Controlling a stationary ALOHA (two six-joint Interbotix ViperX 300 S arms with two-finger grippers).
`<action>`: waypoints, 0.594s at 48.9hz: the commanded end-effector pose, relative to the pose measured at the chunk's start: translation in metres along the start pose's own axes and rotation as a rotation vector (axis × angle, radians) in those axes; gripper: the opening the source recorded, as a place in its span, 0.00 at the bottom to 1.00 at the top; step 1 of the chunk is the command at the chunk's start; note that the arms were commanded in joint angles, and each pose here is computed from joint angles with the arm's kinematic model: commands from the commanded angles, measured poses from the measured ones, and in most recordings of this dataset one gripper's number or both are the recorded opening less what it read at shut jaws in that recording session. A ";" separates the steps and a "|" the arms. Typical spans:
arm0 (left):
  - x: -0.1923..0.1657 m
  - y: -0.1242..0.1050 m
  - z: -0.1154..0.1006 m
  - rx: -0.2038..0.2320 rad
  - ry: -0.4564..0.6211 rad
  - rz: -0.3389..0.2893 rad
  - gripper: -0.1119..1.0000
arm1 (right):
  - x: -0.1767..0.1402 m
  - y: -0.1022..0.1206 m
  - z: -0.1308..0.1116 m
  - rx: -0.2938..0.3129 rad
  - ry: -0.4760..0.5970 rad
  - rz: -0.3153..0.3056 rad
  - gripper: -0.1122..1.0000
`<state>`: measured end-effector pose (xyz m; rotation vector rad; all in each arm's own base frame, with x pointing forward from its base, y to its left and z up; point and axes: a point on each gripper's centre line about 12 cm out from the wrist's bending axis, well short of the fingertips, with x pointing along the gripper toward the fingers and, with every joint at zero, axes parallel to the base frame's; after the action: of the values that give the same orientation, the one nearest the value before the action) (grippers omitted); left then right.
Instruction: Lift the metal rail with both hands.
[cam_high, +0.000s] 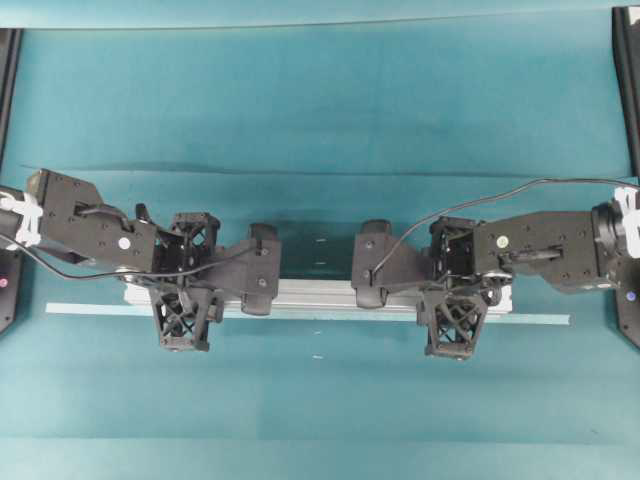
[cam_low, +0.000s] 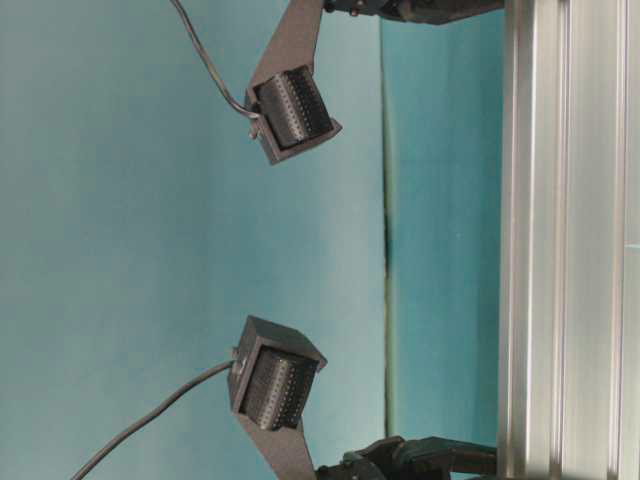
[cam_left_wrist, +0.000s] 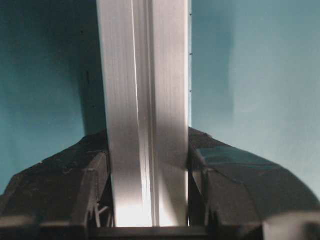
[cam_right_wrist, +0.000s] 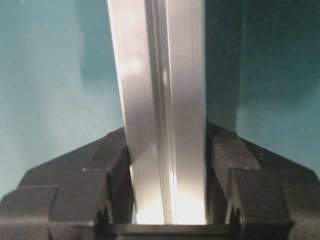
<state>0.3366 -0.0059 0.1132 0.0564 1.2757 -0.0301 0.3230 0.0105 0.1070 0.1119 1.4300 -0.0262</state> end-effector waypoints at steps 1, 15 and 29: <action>-0.002 0.001 0.003 0.001 -0.012 0.002 0.37 | -0.001 -0.003 0.002 0.009 -0.007 -0.002 0.45; -0.002 0.002 0.004 -0.003 -0.021 0.003 0.37 | -0.001 -0.008 0.002 0.017 -0.006 -0.009 0.45; -0.001 0.003 0.002 0.005 -0.030 0.004 0.37 | 0.002 -0.009 -0.003 0.021 0.007 -0.010 0.45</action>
<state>0.3378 -0.0034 0.1135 0.0579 1.2589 -0.0286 0.3217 0.0060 0.1066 0.1127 1.4278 -0.0354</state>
